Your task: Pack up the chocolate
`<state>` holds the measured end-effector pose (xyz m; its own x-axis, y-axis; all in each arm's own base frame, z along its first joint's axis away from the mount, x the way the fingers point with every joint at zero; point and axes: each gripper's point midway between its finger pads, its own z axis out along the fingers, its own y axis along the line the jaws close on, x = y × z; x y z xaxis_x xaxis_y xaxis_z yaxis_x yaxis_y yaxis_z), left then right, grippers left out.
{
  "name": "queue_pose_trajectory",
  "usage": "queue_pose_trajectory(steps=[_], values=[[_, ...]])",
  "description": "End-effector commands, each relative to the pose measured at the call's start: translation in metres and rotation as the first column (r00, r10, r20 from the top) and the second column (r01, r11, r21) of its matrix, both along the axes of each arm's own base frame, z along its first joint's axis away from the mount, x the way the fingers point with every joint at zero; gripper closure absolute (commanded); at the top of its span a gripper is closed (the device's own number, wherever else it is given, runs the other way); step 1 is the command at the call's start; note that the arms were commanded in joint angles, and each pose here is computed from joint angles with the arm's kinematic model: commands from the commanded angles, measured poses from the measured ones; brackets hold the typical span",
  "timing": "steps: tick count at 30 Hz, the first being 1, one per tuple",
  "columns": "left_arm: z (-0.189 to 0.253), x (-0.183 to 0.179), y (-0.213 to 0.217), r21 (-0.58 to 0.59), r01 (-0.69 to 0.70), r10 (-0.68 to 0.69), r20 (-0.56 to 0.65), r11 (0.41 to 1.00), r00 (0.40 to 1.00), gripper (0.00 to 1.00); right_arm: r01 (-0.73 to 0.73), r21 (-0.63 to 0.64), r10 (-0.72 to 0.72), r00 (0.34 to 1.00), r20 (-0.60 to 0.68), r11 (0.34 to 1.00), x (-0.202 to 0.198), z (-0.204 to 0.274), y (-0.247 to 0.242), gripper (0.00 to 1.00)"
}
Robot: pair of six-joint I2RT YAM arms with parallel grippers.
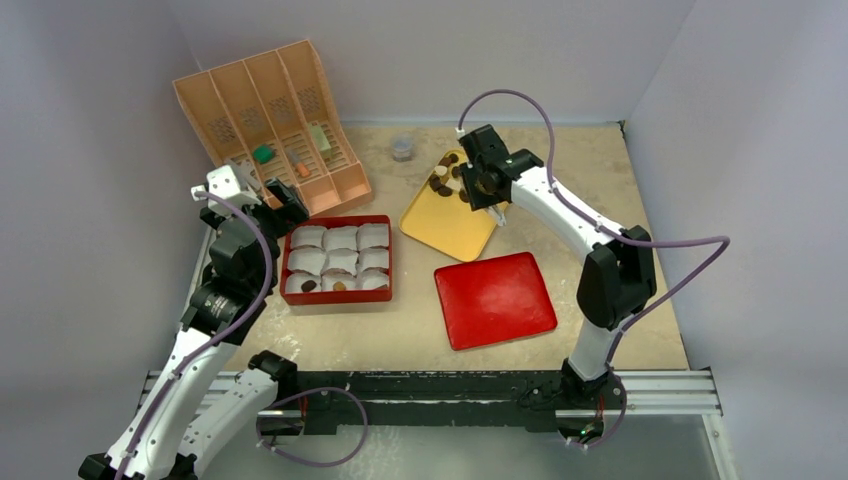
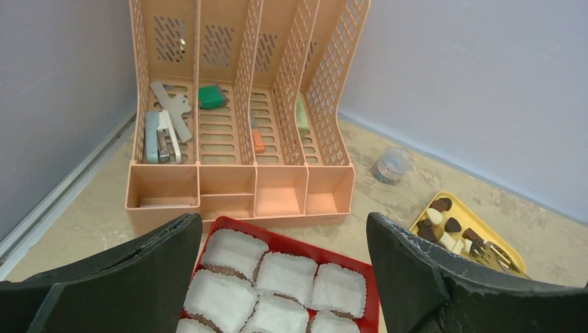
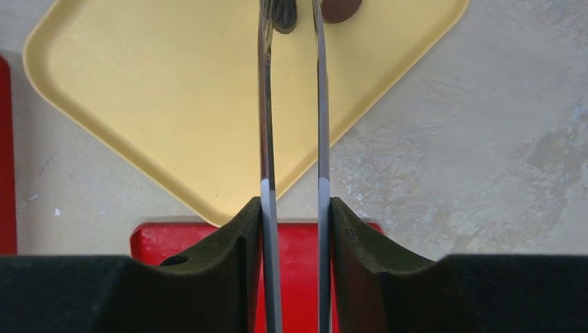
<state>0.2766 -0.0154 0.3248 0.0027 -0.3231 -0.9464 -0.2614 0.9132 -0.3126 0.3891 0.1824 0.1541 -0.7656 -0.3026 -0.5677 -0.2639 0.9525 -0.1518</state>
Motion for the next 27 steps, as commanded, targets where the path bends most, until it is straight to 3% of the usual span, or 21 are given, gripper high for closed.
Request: queue_pose_trajectory(steps=[1, 27], values=[[0.010, 0.002, -0.003, -0.009, 0.014, -0.014, 0.039, 1.000, 0.999, 0.12, 0.051, 0.025, -0.053, 0.995, 0.084, 0.998, 0.009, 0.028, -0.015, 0.61], [0.011, 0.001, -0.002, -0.008, 0.011, -0.011, 0.041, 1.000, 0.999, 0.12, 0.111, 0.009, -0.111, 0.994, 0.021, 0.994, 0.021, -0.009, -0.033, 0.54]])
